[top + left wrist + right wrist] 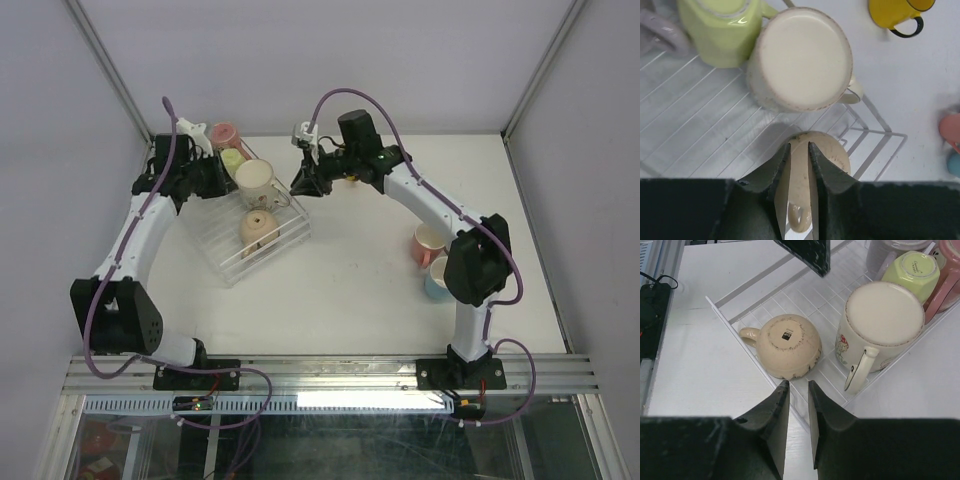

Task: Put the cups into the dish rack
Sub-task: Move the cup to the dish rack.

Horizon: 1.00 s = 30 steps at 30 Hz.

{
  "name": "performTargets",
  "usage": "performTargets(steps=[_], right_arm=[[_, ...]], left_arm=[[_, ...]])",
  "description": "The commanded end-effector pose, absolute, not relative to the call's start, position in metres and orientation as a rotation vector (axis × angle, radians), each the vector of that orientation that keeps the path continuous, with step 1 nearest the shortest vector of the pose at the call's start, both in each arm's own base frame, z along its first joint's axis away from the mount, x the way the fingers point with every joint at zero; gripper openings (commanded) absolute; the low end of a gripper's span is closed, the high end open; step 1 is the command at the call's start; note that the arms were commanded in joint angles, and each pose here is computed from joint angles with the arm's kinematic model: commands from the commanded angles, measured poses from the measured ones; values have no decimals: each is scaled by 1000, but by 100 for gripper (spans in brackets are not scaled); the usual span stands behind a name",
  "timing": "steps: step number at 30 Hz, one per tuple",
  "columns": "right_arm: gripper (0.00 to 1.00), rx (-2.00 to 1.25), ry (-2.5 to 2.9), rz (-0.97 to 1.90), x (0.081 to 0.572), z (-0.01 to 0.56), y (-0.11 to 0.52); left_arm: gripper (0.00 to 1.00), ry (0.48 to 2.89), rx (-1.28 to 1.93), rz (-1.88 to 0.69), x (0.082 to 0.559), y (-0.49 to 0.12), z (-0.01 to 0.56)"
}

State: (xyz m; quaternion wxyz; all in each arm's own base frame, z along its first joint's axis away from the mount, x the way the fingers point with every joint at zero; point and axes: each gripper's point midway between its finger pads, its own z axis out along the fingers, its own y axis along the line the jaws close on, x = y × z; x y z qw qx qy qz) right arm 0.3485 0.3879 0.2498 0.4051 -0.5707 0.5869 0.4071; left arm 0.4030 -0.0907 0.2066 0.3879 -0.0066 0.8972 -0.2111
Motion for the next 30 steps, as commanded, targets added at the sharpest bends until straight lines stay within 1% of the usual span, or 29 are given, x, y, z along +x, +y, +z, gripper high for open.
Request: performTargets(steps=[1,3,5,9,20,24,30], right_arm=[[24,-1430,1406,1011,341,281,378],[24,-1428,1410,1012,342,280,377],[24,-1424,1415,1010,343,279,374],[24,-1420,1422,1009,344,278,371],[24,-1411,1434,1005,343,277,364],[25,-1408,1437,1005,343,277,363],[25,-1407,1442,1005,343,275,362]], left_arm=[[15,2282,-43,-465,381,-71,202],[10,2329,-14,-492,366,-74,189],[8,2390,4,-512,352,-76,172],[8,2450,33,-539,336,-80,156],[9,2609,102,-643,322,-94,120],[9,2619,134,-692,325,-109,115],[10,2505,103,-792,353,-128,135]])
